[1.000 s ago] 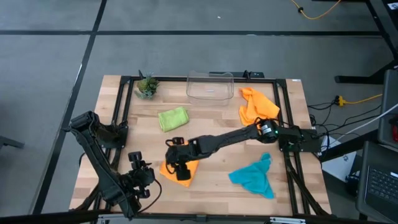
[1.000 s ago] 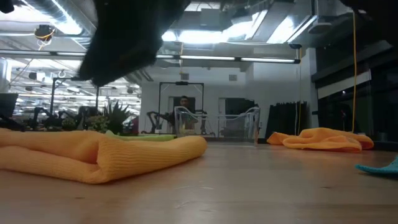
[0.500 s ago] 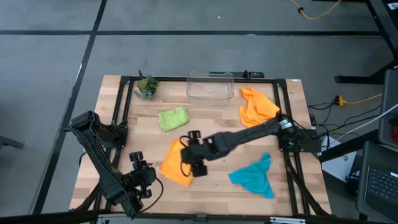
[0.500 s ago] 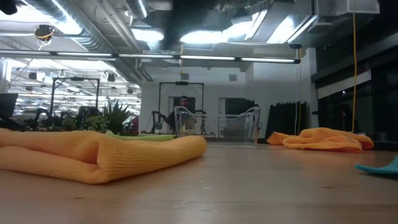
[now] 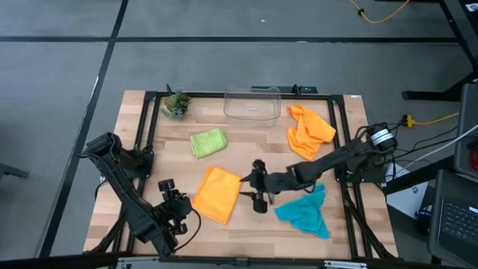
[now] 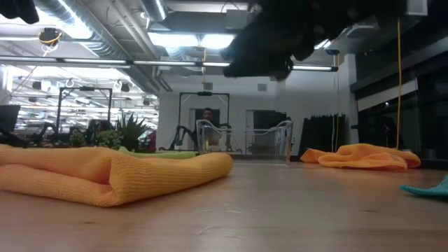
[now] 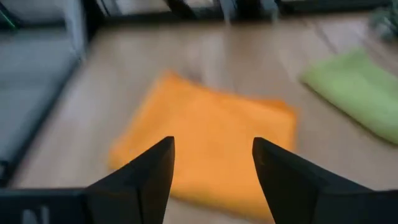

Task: Fold microfiber towels
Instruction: Fold the bottom microfiber cloth

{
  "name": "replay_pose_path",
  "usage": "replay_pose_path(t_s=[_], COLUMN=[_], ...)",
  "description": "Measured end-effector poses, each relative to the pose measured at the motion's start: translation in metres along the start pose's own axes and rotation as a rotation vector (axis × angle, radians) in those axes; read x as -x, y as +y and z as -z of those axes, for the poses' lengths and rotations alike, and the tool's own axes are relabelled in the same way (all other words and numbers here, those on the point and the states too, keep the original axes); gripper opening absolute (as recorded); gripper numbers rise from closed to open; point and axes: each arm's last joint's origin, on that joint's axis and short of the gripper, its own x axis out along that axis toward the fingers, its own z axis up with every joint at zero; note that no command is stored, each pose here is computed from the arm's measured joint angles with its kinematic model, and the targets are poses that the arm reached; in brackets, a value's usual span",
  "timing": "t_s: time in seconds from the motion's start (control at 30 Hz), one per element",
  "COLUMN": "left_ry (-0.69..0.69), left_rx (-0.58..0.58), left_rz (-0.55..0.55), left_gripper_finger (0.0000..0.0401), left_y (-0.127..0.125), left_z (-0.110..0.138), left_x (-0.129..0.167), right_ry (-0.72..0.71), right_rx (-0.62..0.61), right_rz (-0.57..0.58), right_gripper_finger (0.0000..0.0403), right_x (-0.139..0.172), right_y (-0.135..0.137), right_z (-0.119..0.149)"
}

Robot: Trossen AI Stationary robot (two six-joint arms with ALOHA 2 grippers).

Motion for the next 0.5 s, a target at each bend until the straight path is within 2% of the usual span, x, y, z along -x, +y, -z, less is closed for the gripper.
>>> replay_pose_path(t_s=[0.07,0.2,0.37,0.5], left_ry=[0.002,0.007,0.010,0.010], left_rx=[0.003,0.012,0.023,0.027], left_rz=[-0.003,-0.009,-0.014,-0.012], left_gripper_finger=[0.0151,0.0151,0.0151,0.0151], left_y=[0.001,0.002,0.003,0.003], left_z=[-0.002,-0.005,-0.007,-0.007], left_x=[-0.001,-0.004,-0.006,-0.006], right_ry=[-0.104,-0.161,-0.192,-0.275], right_rx=[-0.052,-0.072,-0.080,-0.112], right_rz=[-0.037,-0.038,0.122,0.293], right_gripper_finger=[0.0220,0.0220,0.0220,0.0220], right_x=[-0.006,-0.030,-0.074,-0.102], right_y=[0.001,0.006,0.015,0.022], right_z=[0.014,0.033,0.036,0.027])
